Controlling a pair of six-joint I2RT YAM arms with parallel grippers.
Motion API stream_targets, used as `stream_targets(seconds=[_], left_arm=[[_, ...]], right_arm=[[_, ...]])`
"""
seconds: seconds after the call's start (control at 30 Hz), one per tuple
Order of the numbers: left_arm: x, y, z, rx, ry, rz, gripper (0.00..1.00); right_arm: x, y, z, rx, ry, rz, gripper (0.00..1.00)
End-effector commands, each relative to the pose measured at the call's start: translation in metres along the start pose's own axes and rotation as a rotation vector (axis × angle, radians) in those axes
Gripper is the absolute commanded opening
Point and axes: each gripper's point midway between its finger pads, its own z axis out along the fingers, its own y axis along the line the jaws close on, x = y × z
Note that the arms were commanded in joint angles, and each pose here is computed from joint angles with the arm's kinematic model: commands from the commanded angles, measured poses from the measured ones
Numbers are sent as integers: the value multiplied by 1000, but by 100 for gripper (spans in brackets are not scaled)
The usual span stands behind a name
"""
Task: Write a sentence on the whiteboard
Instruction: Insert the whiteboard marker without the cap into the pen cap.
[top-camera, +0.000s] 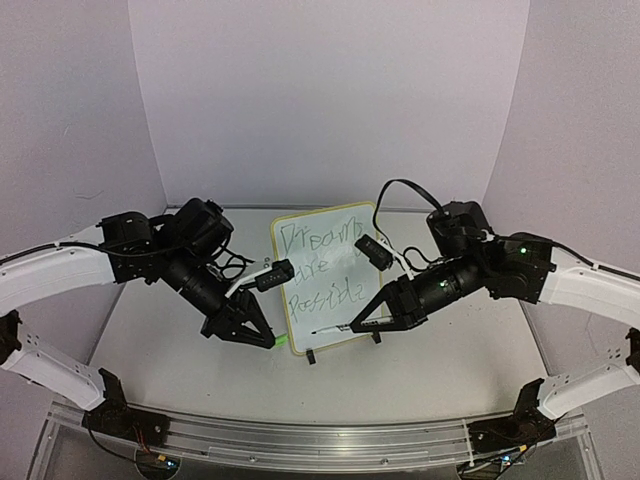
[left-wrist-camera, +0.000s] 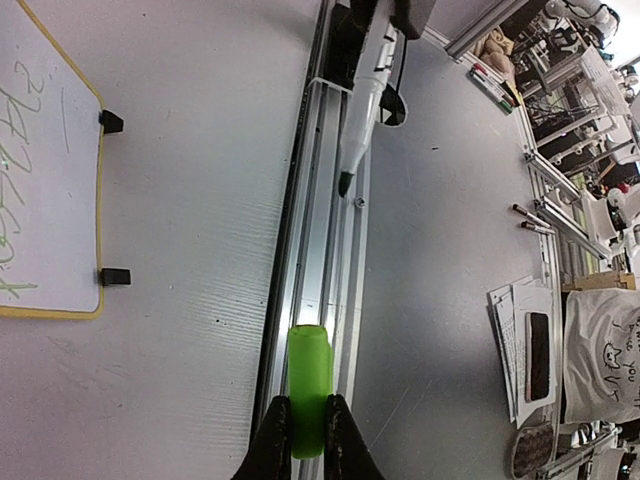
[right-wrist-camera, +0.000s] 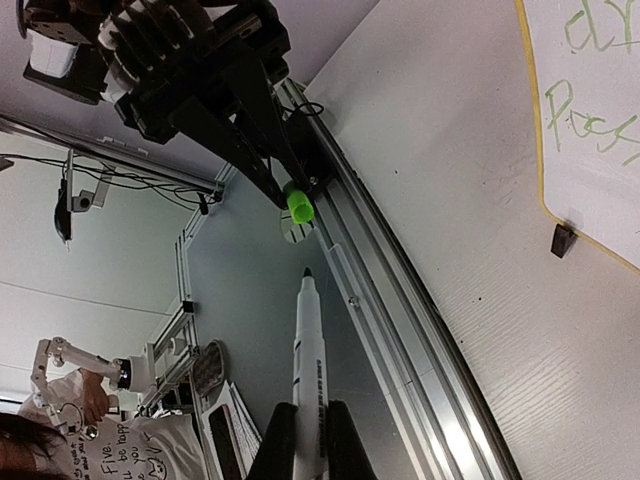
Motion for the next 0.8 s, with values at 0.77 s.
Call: stream_targets(seconds=[0.77], left_arm=[[-32,-25,10,110,-59,152,0]], right_arm=[[1,6,19,-108,31,11,0]])
